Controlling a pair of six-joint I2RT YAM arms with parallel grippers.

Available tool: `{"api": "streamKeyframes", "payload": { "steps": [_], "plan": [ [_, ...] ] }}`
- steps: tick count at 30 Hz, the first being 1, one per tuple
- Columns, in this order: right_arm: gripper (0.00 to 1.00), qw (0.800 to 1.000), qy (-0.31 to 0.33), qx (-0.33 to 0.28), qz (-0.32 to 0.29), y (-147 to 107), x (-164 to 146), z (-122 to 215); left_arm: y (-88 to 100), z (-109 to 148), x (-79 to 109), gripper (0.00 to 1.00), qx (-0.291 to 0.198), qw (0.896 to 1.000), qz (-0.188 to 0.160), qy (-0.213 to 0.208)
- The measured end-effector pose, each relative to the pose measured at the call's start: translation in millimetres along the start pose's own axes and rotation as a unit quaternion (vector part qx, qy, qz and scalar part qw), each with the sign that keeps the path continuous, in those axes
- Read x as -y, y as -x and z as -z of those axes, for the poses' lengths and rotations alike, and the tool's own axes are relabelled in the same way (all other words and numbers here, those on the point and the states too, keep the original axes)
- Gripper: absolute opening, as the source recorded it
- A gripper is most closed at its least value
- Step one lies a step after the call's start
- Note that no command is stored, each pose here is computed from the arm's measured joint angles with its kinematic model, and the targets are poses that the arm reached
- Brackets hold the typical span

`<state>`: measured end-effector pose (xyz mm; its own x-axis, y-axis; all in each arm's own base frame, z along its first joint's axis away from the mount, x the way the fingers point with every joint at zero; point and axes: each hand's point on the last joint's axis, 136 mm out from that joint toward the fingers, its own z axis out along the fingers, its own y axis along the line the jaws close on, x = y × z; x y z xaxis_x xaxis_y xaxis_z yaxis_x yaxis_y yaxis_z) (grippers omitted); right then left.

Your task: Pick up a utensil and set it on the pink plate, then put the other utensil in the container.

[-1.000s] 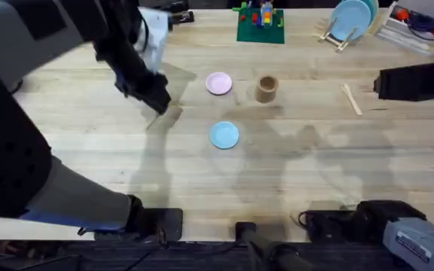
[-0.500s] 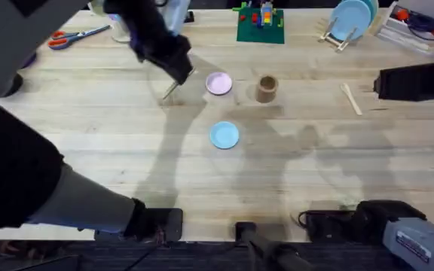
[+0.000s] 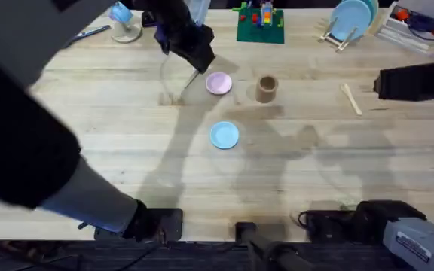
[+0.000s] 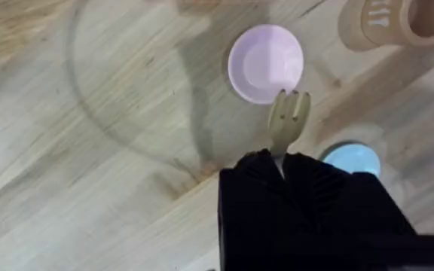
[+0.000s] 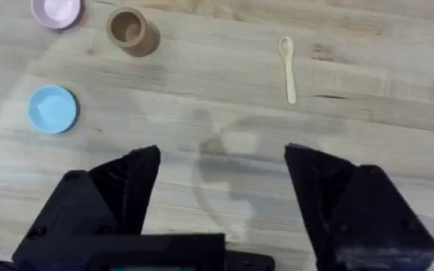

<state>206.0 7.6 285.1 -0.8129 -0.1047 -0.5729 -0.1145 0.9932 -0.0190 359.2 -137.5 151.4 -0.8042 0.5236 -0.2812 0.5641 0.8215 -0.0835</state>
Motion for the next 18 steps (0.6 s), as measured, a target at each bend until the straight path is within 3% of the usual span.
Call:
{"api": "streamKeyframes", "payload": {
  "steps": [9,18],
  "plan": [
    [0.995,1.0,0.0,0.0,0.0,0,0,0,34.8,-28,-11.6,0.039,-0.008,1.0,0.002,-0.004],
    [0.995,1.0,0.0,0.0,0.0,0,0,0,49.3,-65,-10.0,0.039,-0.035,0.999,-0.005,-0.014]
  ]
}}
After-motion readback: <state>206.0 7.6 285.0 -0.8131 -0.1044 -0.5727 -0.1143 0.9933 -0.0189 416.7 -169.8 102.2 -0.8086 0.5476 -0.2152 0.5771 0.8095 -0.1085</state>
